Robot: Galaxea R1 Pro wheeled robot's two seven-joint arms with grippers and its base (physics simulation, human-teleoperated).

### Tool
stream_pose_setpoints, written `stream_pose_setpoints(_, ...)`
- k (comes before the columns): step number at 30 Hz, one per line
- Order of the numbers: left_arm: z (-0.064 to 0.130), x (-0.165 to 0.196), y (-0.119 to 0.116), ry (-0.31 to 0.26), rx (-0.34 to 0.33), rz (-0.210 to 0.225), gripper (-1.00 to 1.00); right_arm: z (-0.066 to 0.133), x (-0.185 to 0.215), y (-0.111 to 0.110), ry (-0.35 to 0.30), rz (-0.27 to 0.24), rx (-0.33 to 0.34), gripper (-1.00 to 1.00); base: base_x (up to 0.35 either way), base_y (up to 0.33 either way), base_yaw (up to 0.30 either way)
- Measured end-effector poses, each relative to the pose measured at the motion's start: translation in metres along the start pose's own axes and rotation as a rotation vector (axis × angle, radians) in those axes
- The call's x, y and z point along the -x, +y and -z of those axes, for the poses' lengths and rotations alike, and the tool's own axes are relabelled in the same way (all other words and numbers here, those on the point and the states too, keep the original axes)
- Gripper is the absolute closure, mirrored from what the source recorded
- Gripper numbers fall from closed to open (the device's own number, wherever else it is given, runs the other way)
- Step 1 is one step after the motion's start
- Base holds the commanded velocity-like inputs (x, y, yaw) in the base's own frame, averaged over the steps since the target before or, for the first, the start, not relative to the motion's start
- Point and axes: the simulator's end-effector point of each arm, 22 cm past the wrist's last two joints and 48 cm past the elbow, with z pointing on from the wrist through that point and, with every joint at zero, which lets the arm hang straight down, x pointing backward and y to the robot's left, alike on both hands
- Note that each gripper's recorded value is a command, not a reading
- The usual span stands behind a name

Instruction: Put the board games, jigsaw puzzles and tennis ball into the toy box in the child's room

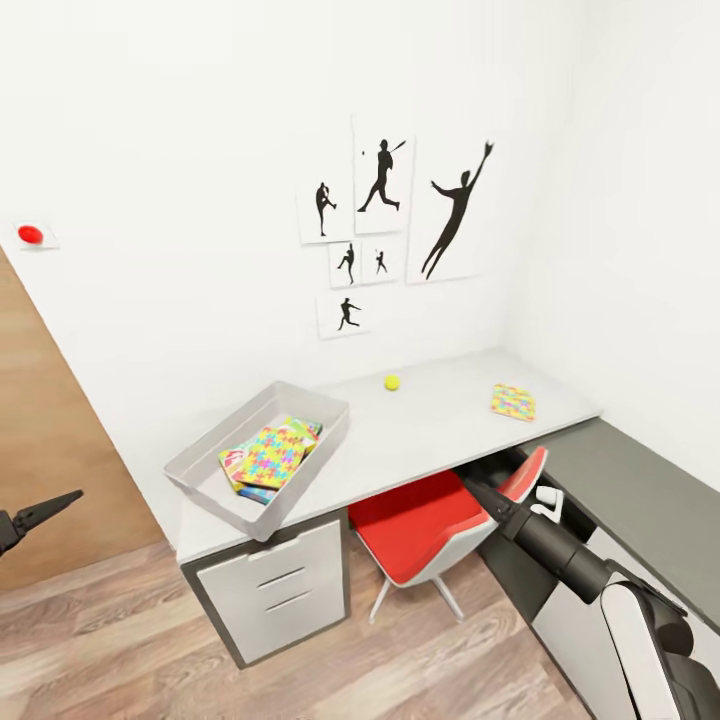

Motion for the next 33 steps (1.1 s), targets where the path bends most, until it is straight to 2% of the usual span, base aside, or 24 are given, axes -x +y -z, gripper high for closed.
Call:
stream_pose_setpoints(8, -0.0005, -0.0005, -0.0006, 0.000, -0.002, 0.001, -1.00, 0.0004, -0.0033, -0.0024, 0.015, 0.016, -0.012, -1.00, 0.093, -0.281, 0.171)
stream_pose_setpoints(33, -0.0004, -0.0005, -0.0009, 0.000, -0.002, 0.001, -1.00, 0.0007, -0.0046, -0.0043, 0.022, 0.024, -0.021, -1.00, 0.201, -0.241, 0.004)
